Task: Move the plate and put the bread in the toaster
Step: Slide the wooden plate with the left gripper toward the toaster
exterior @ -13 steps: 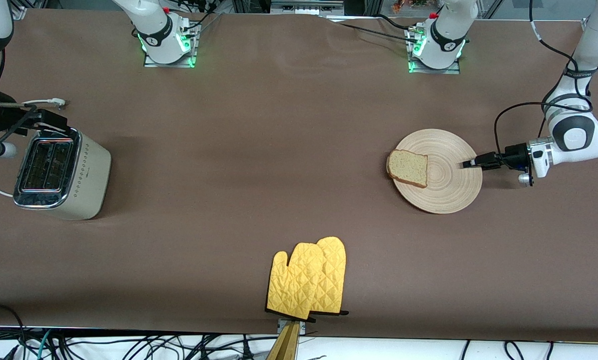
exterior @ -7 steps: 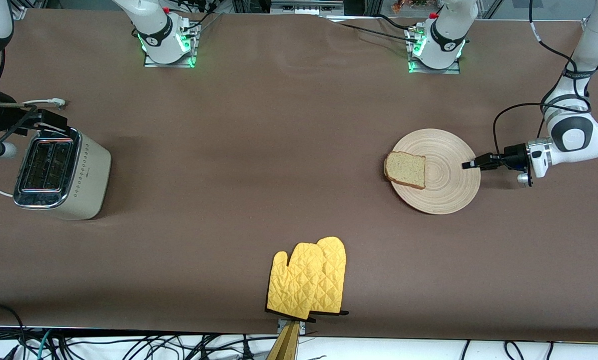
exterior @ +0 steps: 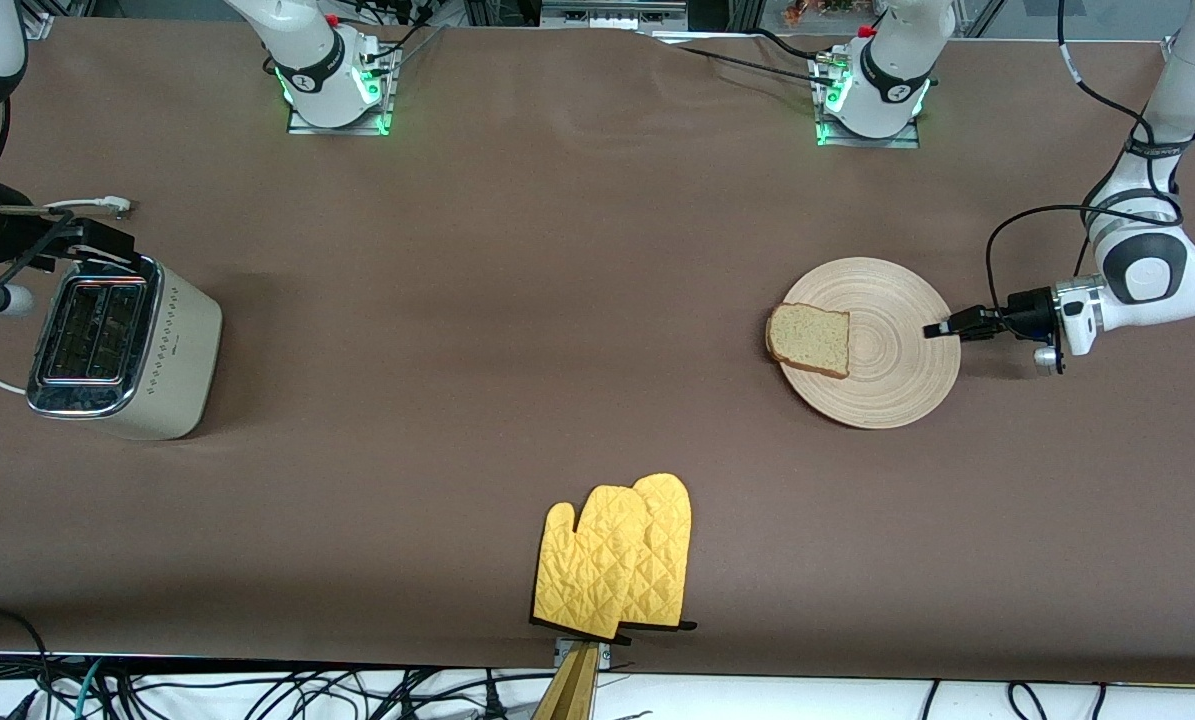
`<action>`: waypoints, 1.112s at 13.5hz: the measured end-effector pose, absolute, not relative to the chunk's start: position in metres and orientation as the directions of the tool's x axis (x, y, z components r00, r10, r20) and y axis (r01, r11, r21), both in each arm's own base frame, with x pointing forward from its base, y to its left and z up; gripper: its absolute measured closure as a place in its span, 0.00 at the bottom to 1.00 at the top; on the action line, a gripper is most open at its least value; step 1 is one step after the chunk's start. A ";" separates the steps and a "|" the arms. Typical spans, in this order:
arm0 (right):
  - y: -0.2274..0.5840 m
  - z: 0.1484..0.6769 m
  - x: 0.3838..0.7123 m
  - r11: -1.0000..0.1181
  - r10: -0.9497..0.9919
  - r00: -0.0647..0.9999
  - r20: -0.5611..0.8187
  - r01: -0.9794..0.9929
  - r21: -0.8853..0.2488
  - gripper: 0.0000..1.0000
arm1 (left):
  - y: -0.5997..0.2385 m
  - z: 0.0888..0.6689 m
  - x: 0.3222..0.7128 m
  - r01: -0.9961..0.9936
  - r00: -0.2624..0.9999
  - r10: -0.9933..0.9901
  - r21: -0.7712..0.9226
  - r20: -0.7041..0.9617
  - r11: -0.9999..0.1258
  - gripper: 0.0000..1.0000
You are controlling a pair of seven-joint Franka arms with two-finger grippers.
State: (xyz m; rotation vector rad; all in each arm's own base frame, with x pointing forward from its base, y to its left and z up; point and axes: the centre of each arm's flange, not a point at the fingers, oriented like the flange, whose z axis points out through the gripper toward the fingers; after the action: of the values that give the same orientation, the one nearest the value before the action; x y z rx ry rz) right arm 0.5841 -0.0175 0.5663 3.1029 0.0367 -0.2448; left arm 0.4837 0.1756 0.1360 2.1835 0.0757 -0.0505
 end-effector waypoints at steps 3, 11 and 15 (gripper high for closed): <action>-0.018 0.564 0.585 -0.999 0.021 0.987 -0.162 0.026 0.027 0.00 | 0.166 0.147 0.491 0.037 0.999 0.006 0.832 -0.041 -0.553 0.89; -0.018 0.567 0.585 -0.999 0.021 0.988 -0.154 0.025 0.027 0.00 | 0.078 0.154 0.521 0.003 1.000 -0.003 0.897 -0.004 -0.441 0.89; -0.018 0.567 0.585 -0.999 0.021 0.988 -0.154 0.025 0.027 0.00 | -0.006 0.153 0.530 -0.006 0.999 -0.038 0.930 -0.009 -0.368 0.89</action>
State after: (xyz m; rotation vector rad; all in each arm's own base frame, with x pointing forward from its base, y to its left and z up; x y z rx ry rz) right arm 0.5851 -0.0178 0.5673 3.1033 0.0358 -0.2401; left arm 0.5301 -0.0056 0.1530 1.9477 -0.0312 -0.0343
